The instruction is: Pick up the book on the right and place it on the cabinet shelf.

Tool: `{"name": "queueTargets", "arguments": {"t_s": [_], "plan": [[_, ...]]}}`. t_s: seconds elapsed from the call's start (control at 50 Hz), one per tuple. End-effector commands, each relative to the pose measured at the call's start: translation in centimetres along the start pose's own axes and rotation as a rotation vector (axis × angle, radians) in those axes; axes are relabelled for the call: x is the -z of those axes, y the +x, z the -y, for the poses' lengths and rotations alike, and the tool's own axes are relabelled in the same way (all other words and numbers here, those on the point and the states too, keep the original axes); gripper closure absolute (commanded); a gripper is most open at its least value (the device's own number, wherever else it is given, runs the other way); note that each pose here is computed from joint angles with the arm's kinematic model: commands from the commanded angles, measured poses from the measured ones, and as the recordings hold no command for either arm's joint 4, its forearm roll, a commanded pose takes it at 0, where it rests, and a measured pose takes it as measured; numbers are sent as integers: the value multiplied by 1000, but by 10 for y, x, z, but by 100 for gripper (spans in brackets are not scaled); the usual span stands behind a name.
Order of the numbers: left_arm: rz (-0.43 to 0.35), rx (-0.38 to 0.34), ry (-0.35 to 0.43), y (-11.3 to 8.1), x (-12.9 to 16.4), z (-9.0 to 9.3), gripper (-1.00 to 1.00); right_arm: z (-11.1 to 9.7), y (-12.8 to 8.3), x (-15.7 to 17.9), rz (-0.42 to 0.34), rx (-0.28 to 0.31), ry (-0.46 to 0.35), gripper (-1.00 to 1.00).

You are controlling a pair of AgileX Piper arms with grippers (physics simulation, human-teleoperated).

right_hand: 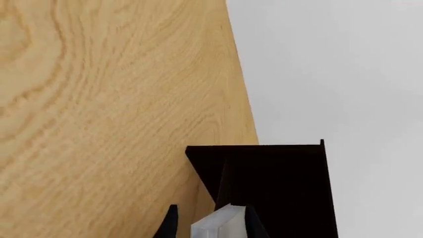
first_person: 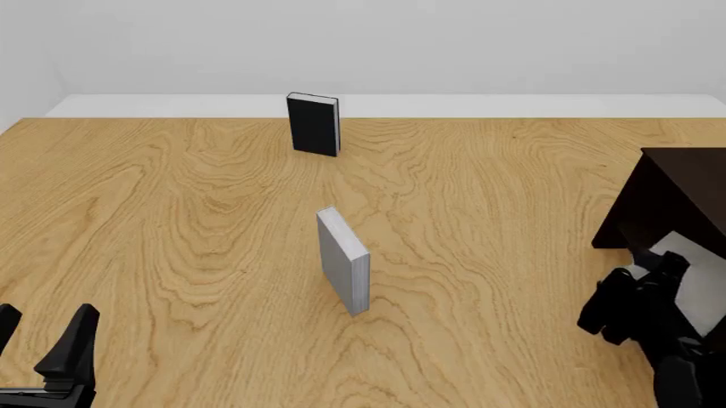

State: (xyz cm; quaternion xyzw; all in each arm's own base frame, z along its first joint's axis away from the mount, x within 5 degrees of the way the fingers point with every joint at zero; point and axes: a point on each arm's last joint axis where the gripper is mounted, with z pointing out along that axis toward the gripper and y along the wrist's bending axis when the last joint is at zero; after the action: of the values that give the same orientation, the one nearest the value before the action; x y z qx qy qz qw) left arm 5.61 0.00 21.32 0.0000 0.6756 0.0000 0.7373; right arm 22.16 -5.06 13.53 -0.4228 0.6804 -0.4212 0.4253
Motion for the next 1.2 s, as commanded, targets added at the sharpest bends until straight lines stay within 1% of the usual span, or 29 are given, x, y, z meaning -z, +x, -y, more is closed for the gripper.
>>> {"name": "queueTargets", "arguments": {"t_s": [0.02,0.22,0.28,0.3,0.54,0.76,0.94,1.2], "plan": [[0,0,0,0,0,0,-100,3,-5,-4,19,7,0,-100],[0,0,0,0,0,0,-100,15,-11,-5,36,10,26,-100],[0,0,0,0,0,0,-100,17,-13,-6,42,7,27,-100],[0,0,0,0,0,0,-100,20,-14,-6,47,-3,35,-100],[0,0,0,0,0,0,-100,27,-16,-15,47,0,42,-100],[0,0,0,0,0,0,-100,39,-19,-24,48,-5,49,-100],[0,0,0,0,0,0,-100,39,-17,-27,39,-18,41,-100],[0,0,0,0,0,0,-100,31,-12,-23,22,-24,20,-100]]}}
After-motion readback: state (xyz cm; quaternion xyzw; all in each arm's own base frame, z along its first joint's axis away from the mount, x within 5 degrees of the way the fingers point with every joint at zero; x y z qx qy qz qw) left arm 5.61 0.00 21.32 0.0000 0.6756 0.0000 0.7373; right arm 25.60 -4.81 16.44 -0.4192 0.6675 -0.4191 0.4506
